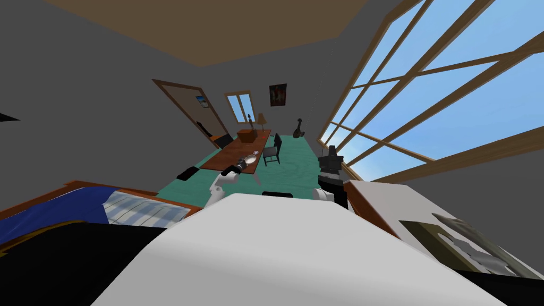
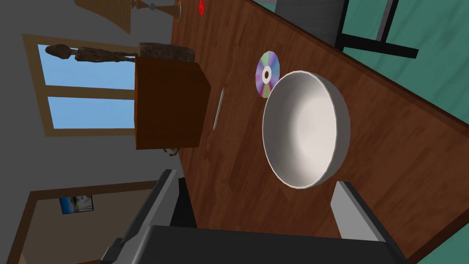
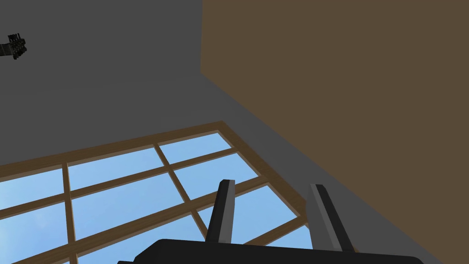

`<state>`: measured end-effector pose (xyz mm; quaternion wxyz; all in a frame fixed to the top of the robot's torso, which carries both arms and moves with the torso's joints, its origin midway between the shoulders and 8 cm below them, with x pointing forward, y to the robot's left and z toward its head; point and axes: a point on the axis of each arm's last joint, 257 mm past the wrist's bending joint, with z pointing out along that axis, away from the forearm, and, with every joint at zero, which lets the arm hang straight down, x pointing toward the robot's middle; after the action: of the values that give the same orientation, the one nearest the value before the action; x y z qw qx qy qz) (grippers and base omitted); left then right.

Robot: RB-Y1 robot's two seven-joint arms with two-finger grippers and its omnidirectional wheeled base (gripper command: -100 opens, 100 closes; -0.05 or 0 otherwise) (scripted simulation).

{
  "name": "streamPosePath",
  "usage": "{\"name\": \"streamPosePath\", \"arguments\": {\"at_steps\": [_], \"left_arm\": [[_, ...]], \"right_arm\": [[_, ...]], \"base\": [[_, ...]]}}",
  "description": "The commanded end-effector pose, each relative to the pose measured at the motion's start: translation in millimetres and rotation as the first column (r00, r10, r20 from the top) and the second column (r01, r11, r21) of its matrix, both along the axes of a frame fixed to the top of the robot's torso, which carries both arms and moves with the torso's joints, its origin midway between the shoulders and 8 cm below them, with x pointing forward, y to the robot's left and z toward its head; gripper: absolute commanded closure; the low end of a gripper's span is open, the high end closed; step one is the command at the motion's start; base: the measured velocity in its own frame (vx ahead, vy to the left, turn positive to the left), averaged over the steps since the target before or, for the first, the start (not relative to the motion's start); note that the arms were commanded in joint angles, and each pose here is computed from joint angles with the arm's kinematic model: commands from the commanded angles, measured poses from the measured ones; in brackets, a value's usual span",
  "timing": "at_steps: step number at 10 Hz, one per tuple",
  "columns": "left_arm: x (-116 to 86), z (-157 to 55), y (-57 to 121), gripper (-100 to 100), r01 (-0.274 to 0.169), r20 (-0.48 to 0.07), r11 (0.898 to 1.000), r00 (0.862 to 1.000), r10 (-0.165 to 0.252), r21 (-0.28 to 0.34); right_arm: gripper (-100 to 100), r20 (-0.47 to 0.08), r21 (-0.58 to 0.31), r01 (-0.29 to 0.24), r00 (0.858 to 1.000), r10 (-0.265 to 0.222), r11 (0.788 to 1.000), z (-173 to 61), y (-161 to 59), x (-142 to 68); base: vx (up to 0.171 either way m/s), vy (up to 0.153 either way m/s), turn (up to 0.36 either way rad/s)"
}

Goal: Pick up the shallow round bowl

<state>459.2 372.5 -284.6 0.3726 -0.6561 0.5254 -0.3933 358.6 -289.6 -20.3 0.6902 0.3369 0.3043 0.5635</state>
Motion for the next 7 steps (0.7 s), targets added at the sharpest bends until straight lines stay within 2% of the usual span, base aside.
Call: {"name": "streamPosePath", "arguments": {"at_steps": [1, 3, 6, 7], "left_arm": [[-4, -12, 1.5, -100, -0.006, -0.046, 1.0, 0.999, 0.005, -0.01], [-8, -26, 5.3, -100, -0.015, -0.105, 1.0, 0.994, 0.012, -0.026], [-17, -50, 12.2, -100, -0.036, -0.202, 0.998, 0.979, 0.025, -0.053], [-19, -53, 12.2, -100, -0.038, -0.218, 0.998, 0.976, 0.026, -0.053]], "right_arm": [[0, 0.0, 0.0, 0.0, 1.0, 0.0, 1.0, 0, 0, 0], [0, 0.0, 0.0, 0.0, 1.0, 0.0, 1.0, 0, 0, 0], [0, 0.0, 0.0, 0.0, 1.0, 0.0, 1.0, 0, 0, 0], [0, 0.0, 0.0, 0.0, 1.0, 0.0, 1.0, 0, 0, 0]], "base": [[0.046, -0.002, -0.012], [0.05, 0.0, -0.016], [0.056, 0.006, -0.022], [0.055, 0.006, -0.013]]}}
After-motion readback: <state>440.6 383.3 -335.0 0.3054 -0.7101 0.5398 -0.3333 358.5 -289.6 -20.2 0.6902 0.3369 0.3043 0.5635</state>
